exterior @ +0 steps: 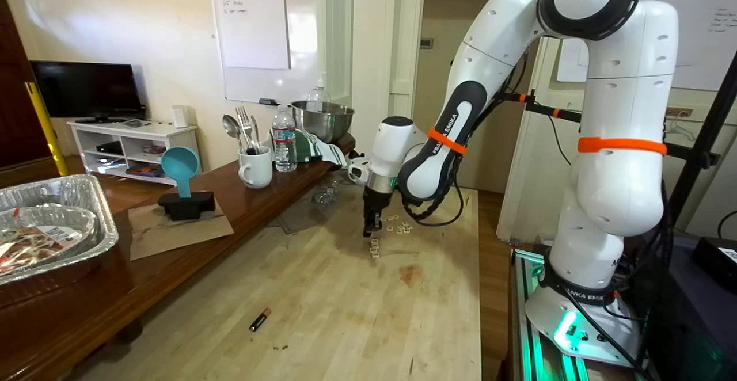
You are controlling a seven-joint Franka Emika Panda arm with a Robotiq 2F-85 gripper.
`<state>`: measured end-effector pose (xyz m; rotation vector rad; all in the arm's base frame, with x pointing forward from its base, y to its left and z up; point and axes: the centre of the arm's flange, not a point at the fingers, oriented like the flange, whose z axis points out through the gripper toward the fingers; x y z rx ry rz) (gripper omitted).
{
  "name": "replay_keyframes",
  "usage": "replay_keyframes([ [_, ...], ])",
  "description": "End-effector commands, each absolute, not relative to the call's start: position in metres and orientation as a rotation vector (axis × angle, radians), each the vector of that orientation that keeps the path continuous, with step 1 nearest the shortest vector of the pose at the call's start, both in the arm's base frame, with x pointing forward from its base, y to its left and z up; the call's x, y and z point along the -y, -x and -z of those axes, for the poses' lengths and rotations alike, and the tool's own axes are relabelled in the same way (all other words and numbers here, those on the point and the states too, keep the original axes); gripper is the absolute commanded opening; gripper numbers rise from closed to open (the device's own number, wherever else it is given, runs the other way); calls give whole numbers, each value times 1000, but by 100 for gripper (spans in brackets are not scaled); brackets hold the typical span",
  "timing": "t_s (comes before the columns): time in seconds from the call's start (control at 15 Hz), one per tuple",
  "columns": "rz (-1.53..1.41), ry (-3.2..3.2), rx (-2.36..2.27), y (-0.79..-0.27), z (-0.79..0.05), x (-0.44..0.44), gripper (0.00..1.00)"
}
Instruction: Put one letter block into the line of letter blocks
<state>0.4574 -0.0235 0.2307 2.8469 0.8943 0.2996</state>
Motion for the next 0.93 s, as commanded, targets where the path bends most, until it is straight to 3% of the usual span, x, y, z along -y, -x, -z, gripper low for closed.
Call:
replay_keyframes([
  [0.0,-292,-2875,-827,-458,-227,37,0],
  [0.87,-220,-2958,-719,-454,-212,48,0],
])
